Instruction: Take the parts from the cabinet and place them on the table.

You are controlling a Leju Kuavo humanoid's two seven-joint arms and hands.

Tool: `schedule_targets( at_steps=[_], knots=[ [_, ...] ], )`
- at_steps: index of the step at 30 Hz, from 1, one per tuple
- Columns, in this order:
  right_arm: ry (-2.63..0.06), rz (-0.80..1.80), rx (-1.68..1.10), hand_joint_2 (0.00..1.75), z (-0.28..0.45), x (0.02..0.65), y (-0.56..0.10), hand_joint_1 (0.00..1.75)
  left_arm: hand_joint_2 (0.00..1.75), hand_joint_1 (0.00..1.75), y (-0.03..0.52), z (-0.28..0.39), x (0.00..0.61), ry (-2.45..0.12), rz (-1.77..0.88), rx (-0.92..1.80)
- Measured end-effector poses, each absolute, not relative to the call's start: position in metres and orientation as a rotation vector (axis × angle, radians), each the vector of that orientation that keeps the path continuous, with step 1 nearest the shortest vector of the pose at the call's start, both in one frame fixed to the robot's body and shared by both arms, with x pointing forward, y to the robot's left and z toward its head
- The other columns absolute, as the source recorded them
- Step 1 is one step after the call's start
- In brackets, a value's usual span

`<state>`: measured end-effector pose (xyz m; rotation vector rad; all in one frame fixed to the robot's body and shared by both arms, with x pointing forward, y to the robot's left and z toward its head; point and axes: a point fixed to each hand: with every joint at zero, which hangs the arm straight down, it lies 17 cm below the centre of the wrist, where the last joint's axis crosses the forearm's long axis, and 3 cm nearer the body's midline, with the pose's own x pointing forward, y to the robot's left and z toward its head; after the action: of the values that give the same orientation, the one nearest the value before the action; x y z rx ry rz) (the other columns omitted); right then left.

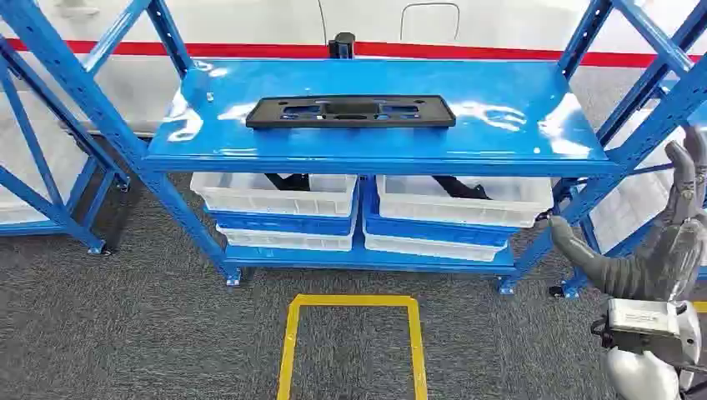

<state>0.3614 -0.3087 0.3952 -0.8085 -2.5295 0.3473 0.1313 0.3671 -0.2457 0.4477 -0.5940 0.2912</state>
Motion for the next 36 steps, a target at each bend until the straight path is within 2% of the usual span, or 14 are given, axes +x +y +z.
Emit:
schedule_targets(
  at_steps=[11, 36],
  knots=[
    [-2.503, 0.352, -0.8, 1.75, 0.387, 0.362, -0.306, 0.0, 0.0, 0.0, 0.376, -0.249, 0.115, -0.571, 0.28, 0.456],
    [-2.486, 0.349, -0.818, 1.75, 0.386, 0.363, -0.307, 0.0, 0.0, 0.0, 0.374, -0.246, 0.124, -0.585, 0.269, 0.459]
  ],
)
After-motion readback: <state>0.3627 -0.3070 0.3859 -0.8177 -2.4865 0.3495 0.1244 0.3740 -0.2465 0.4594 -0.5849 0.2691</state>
